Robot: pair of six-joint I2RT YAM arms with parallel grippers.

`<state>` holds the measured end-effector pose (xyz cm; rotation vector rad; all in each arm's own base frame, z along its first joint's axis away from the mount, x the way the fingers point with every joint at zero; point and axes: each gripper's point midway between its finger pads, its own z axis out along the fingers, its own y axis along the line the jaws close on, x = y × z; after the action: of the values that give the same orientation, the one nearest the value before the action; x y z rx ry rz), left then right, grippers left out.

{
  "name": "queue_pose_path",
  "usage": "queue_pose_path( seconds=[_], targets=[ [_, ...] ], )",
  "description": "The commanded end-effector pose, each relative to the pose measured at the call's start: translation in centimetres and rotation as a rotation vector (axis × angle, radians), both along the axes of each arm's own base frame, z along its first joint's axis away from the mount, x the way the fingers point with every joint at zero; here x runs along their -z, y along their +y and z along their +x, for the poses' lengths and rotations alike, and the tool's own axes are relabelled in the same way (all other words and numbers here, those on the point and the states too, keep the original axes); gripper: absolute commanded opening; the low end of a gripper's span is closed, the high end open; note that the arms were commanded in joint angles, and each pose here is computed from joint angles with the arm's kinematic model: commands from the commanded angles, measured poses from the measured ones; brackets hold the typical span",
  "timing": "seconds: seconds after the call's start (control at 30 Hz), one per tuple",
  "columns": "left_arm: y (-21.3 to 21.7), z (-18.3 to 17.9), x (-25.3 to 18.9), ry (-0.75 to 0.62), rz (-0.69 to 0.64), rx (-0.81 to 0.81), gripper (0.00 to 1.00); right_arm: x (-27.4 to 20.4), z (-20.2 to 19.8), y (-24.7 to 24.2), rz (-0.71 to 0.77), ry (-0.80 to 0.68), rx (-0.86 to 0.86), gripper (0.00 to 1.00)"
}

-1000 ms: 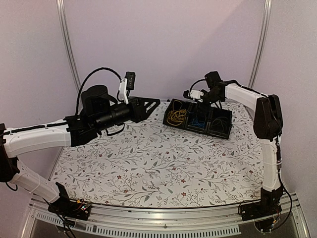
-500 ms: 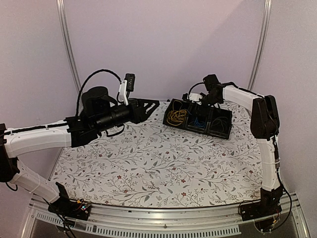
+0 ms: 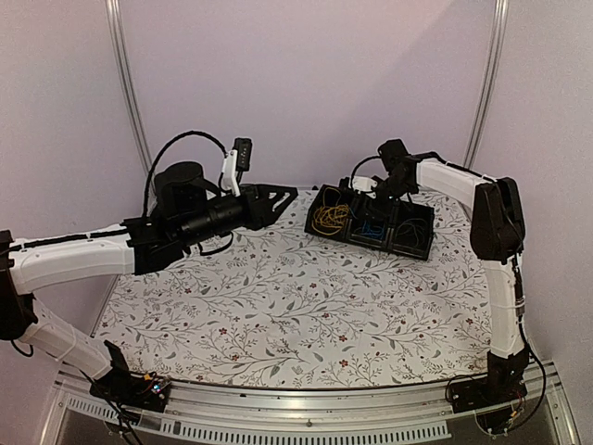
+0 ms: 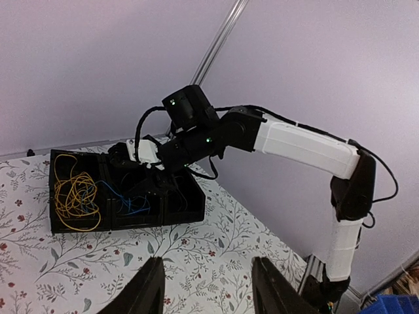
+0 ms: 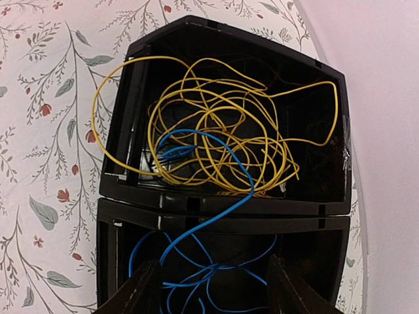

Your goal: Untangle the cables

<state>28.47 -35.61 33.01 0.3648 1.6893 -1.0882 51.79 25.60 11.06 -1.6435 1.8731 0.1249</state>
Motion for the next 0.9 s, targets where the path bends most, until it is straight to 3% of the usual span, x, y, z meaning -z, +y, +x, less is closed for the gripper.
queue_pose_path(
  seconds=[0.0,0.23,0.57,0.87],
  targets=[
    [0.2,0.8,0.1,0.001,-0.009,-0.015,0.48,1.2,0.2,0.1,-0.012,0.025,0.008,0.57],
    [0.3,1.1,0.4,0.014,-0.011,-0.020,0.48,1.0,-0.3,0.4,0.003,0.054,0.003,0.56],
    [0.5,1.6,1.3,0.039,-0.010,-0.033,0.48,-5.1,-1.1,1.1,0.137,0.012,0.044,0.56],
    [0.6,1.8,1.7,0.055,-0.018,-0.035,0.48,-1.6,-2.8,0.8,0.090,0.136,0.047,0.59]
  ],
)
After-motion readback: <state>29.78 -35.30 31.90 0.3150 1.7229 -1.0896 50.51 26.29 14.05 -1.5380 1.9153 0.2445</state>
